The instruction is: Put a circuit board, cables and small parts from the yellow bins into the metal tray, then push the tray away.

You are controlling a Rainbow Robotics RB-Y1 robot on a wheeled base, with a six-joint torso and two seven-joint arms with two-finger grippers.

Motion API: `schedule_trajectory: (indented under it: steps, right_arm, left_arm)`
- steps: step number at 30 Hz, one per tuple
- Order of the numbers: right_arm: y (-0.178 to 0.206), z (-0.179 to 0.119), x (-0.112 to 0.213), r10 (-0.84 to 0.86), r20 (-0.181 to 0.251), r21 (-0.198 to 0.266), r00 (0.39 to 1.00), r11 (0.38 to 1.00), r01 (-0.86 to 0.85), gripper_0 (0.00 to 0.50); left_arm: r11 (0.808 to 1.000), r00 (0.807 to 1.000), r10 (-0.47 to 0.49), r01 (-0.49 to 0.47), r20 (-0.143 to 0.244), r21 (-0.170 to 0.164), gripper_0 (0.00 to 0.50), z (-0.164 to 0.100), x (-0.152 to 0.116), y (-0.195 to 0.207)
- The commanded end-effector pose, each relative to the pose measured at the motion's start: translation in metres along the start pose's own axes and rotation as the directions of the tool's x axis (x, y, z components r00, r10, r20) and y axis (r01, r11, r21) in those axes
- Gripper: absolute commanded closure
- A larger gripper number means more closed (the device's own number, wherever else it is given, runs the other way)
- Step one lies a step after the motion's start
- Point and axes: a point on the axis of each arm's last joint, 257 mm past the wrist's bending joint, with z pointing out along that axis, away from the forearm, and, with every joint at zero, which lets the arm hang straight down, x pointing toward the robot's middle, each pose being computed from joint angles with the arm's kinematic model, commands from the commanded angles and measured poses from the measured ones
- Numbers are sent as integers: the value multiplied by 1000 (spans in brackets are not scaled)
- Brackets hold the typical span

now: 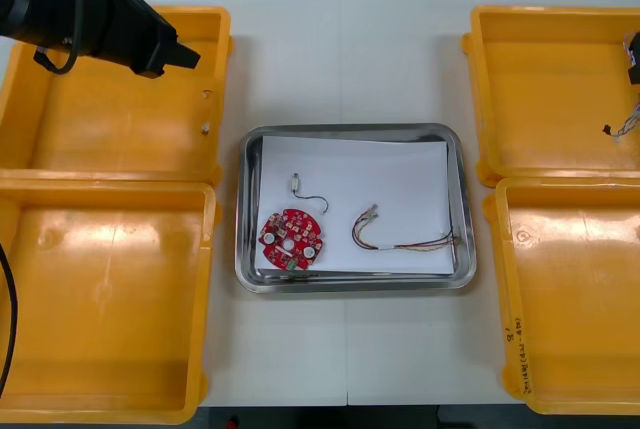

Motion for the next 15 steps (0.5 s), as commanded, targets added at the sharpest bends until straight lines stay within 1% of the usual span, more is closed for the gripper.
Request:
schedule_trajectory:
  steps: [1,5,6,7,10,12,15]
  right_arm:
    - [24,-21,-4,-139,35,28,990,990,138,500]
    - [67,-26,3,-281,58,-17,958,959,282,500]
    - [73,-27,4,-300,62,-25,952,953,302,500]
    - [88,-29,7,-342,73,-43,937,937,346,500]
    - [120,-32,16,-428,92,-84,899,896,436,500]
    - [138,-32,24,-476,96,-105,874,868,485,500]
    - [170,-32,39,-562,101,-150,821,807,571,500]
  left_arm:
    - [985,985,168,-165,42,-49,0,-18,0,19]
    - [979,976,202,-198,82,-56,0,-18,2,21]
    - [977,974,209,-204,87,-57,0,-18,2,22]
    - [973,969,227,-222,93,-62,0,-19,3,23]
    - [962,958,269,-264,97,-67,0,-21,5,24]
    - [954,950,298,-293,93,-71,0,-23,7,26]
    - [936,933,348,-340,95,-91,0,-25,12,31]
